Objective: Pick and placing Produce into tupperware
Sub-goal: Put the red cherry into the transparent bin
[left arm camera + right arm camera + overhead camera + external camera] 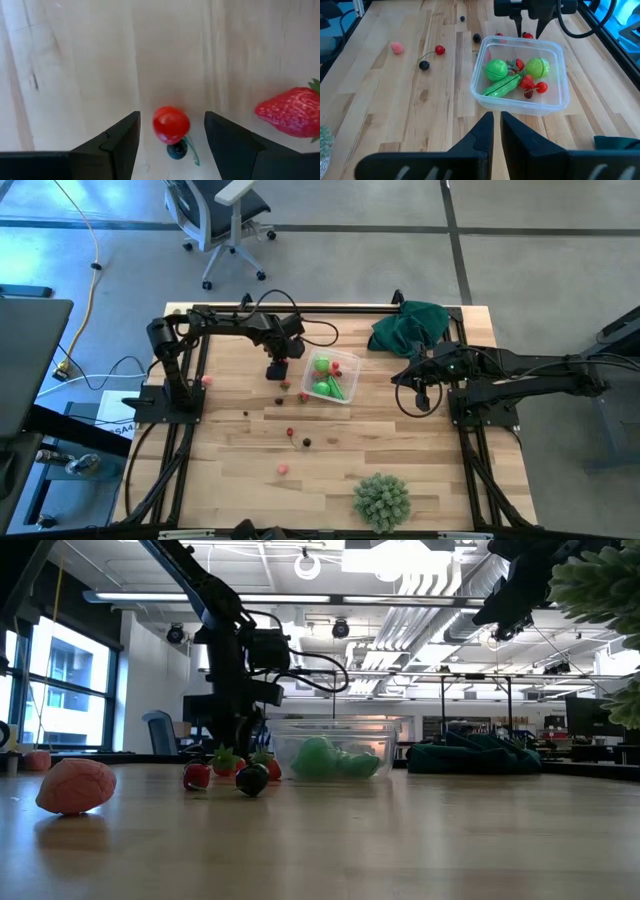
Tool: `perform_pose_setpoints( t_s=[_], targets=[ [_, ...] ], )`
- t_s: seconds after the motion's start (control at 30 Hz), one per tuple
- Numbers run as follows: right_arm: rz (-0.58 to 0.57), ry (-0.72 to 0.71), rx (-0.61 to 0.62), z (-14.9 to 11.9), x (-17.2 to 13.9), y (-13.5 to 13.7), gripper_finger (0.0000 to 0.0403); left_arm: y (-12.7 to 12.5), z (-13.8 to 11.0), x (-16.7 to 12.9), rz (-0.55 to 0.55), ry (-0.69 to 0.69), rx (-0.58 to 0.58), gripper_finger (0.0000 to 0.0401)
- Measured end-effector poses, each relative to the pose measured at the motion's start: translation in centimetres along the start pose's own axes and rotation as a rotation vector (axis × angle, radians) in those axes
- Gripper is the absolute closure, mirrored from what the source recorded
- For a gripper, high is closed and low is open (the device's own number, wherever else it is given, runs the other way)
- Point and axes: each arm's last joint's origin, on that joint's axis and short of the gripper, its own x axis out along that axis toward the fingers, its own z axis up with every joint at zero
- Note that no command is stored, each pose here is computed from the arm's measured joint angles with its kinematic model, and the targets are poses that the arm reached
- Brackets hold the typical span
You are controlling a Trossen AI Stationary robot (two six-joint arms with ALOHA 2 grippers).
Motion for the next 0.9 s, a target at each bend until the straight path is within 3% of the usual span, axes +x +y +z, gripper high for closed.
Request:
perform_pose_setpoints(
  t_s=[0.7,0.9],
  targets=[
    [0.0,0.0,0.0,0.0,0.0,0.0,0.0379,-0.4,0.3,1.2,0.005,0.044,0.012,0.0191],
    [-0.001,0.0,0.001,0.0,0.0,0.0,0.0379,-0.4,0.3,1.2,0.005,0.047,-0.005,0.0221]
  ],
)
